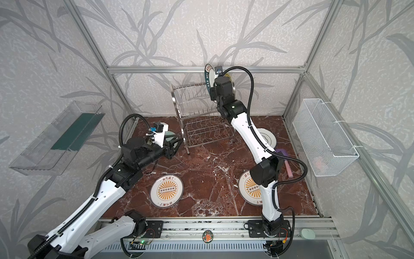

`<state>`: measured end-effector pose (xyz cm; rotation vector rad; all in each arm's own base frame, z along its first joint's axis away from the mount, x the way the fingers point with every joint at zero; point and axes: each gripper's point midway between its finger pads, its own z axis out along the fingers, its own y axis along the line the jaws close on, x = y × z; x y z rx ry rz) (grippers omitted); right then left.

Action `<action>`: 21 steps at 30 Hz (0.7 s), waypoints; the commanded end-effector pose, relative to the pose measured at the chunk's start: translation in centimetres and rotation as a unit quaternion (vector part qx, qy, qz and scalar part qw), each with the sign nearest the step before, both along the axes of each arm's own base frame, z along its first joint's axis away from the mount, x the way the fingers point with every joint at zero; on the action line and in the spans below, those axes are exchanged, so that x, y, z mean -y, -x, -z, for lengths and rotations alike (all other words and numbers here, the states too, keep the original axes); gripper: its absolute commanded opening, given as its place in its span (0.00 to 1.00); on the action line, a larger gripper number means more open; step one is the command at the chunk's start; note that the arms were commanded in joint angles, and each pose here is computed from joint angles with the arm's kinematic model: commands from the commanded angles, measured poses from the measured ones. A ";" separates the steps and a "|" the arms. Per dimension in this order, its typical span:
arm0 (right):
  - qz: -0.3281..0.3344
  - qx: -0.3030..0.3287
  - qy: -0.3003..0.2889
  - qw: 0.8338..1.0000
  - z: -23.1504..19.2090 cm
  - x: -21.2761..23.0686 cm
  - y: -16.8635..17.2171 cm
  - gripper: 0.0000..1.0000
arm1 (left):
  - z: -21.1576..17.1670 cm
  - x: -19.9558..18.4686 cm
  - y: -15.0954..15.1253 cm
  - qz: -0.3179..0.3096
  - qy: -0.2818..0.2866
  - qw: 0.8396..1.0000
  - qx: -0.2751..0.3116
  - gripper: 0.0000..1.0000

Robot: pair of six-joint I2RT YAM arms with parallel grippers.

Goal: Load the plates into the dish rack
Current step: 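Lower the green-rimmed plate into the upper tier beside the yellow tray with the right gripper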

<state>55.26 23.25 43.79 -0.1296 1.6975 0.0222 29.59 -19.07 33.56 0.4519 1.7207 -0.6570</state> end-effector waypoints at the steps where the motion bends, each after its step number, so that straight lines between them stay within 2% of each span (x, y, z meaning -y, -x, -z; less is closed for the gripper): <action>1: 0.025 0.043 -0.016 0.999 -3.4 1.1 0.4 0.00 | -0.9 0.0 0.5 0.007 0.007 1.000 0.016 0.42; 21: 0.040 0.030 -0.007 0.999 -1.7 1.3 -0.3 0.00 | -1.0 -0.2 0.5 0.003 0.006 1.000 0.019 0.42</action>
